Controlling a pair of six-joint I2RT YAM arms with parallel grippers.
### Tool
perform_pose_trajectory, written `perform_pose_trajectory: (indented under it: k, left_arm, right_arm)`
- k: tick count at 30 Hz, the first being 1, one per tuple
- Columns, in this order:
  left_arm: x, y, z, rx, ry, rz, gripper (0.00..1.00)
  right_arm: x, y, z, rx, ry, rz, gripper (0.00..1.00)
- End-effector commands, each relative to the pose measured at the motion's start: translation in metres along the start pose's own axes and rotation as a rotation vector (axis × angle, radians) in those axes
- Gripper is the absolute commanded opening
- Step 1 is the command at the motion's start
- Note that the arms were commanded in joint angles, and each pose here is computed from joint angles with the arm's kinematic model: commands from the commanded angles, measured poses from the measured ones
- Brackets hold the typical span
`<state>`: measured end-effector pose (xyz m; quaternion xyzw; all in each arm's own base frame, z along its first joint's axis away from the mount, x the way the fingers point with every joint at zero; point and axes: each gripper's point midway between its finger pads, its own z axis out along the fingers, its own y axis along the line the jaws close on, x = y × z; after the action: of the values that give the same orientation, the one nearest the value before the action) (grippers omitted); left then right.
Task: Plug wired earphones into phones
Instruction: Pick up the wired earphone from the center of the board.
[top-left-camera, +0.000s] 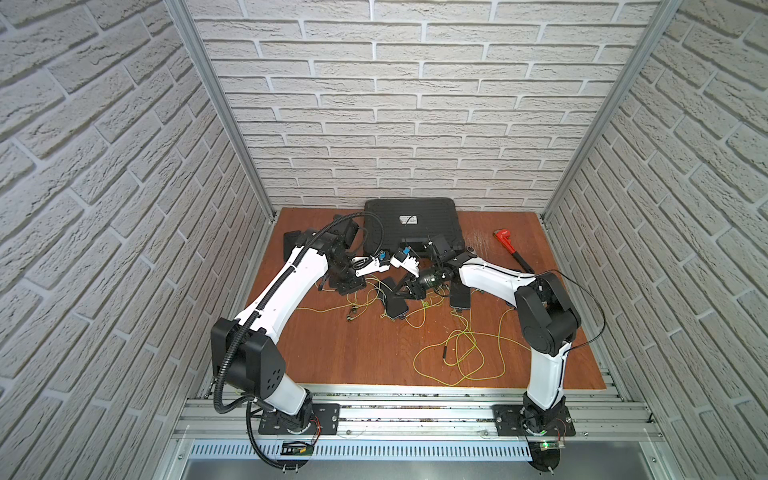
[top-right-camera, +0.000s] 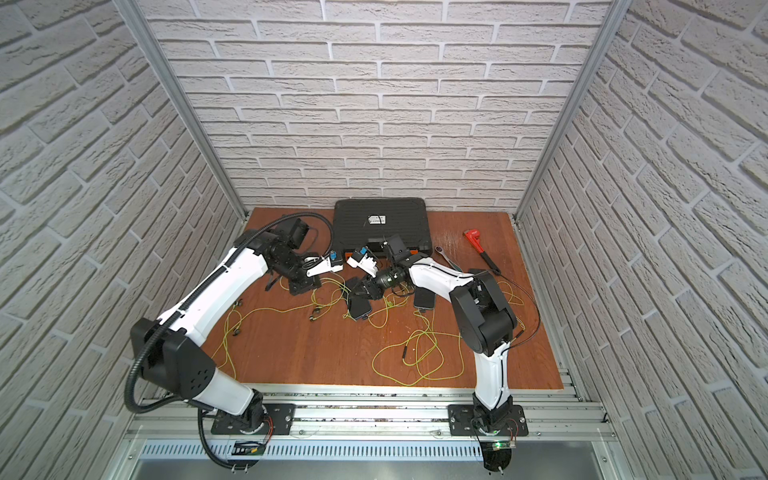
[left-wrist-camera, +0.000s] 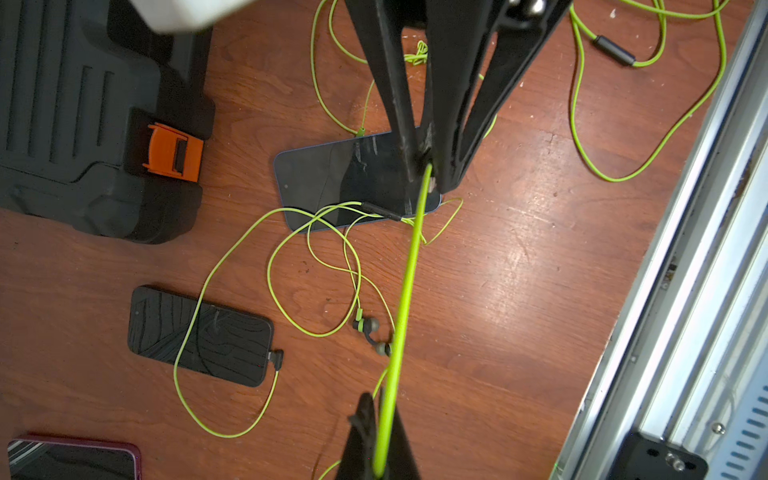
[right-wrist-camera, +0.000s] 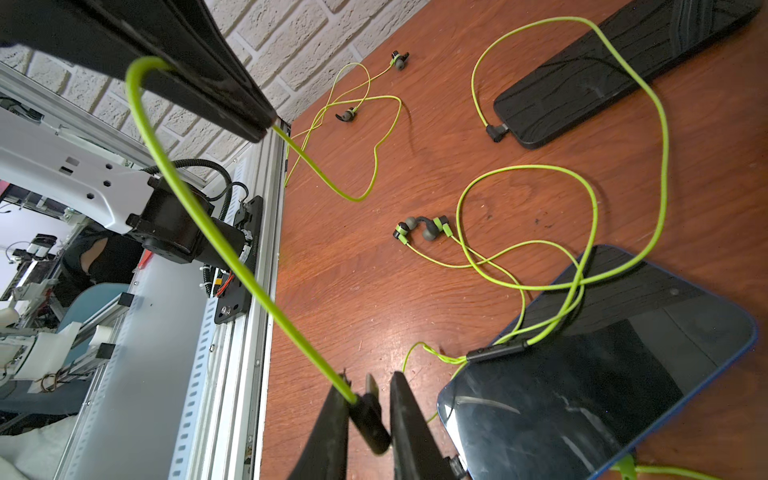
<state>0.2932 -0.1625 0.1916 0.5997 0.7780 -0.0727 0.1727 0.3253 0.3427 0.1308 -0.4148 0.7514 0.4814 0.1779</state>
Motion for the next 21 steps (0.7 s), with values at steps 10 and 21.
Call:
perform_pose_trajectory:
  k: [10, 21]
  left_arm:
    - [0.004, -0.0064, 0.0035, 0.038, 0.015, 0.009, 0.0]
    - [0.0005, -0.0063, 0.0017, 0.038, 0.0, 0.006, 0.0]
  right_arm:
    - [-0.0128, 0.0186, -0.0081, -0.024, -0.021, -0.056, 0.26]
    - [-0.0159, 0.0145, -0.0068, -0.004, -0.043, -0.058, 0.24]
